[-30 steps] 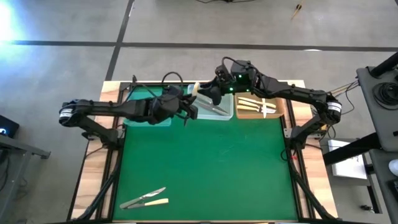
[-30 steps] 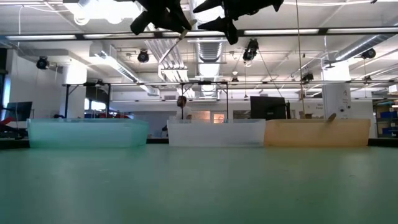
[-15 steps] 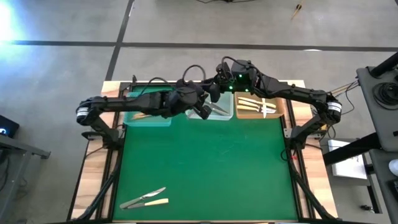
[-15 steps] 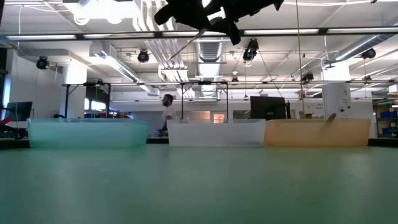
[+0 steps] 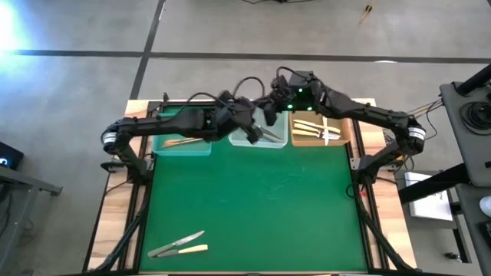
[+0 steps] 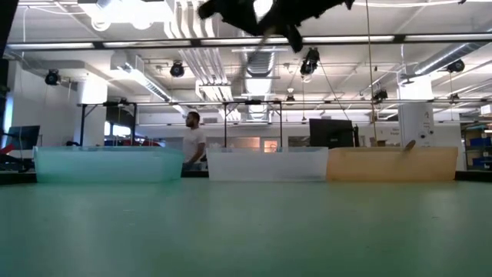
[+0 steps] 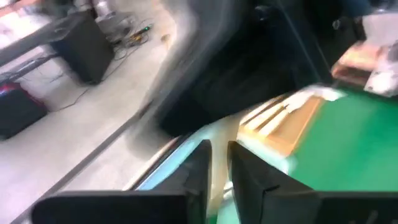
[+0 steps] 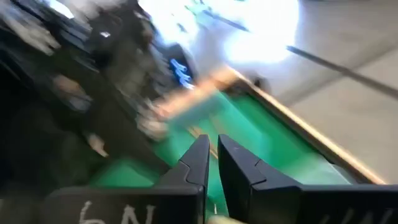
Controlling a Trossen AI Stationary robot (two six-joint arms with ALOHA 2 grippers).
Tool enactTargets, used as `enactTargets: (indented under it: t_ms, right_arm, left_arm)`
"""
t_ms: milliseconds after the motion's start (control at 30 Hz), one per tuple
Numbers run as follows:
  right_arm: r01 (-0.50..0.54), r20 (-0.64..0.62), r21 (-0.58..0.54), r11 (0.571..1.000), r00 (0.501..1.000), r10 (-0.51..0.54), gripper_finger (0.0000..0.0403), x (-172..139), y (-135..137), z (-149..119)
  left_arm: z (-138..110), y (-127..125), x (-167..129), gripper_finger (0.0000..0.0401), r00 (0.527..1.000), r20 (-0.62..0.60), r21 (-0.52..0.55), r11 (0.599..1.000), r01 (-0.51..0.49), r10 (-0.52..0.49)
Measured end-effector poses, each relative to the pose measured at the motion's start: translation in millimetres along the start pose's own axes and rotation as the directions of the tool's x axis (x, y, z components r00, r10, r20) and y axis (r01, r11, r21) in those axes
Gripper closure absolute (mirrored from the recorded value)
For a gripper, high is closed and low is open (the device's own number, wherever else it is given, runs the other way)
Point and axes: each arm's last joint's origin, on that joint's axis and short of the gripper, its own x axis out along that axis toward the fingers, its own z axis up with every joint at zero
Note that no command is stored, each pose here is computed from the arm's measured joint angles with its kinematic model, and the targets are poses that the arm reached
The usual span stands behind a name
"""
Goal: Sort silverware by color (type)
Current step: Put the yellow knife into the orange bin
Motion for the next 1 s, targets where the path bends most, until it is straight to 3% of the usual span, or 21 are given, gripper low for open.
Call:
enactTargets:
  t_ms: [100,200,400,533,633,800,1000]
  right_arm:
    - [0.131,-0.066,-0.011,0.991,0.989,-0.131,0.0386,-17,-16,4]
    - [0.320,-0.134,-0.079,0.944,0.935,-0.329,0.0386,-38,-29,10]
    - [0.453,-0.380,-0.141,0.880,0.796,-0.471,0.0386,-65,-58,0]
    - [0.492,-0.560,-0.214,0.844,0.646,-0.519,0.0386,-74,-71,-21]
    - [0.504,-0.606,-0.289,0.814,0.562,-0.563,0.0386,-74,-77,-34]
    - [0.447,-0.638,-0.349,0.824,0.531,-0.558,0.0382,-73,-80,-45]
    - [0.425,-0.648,-0.370,0.826,0.519,-0.557,0.0317,-73,-81,-47]
  left_arm:
    - [3,15,-13,0.0358,0.997,-0.005,0.003,0.997,-0.071,0.071]
    - [0,25,-23,0.0359,0.993,-0.036,0.006,0.993,-0.115,0.115]
    - [3,44,-49,0.0368,0.993,-0.040,-0.032,0.993,-0.110,0.109]
    - [6,55,-65,0.0368,0.996,-0.018,-0.072,0.993,-0.091,0.089]
    - [10,64,-79,0.0367,0.998,0.011,-0.105,0.992,-0.066,0.068]
    - [14,80,-102,0.0366,0.998,0.056,-0.151,0.989,-0.002,0.011]
    - [15,97,-131,0.0366,0.986,0.096,-0.216,0.964,0.157,-0.139]
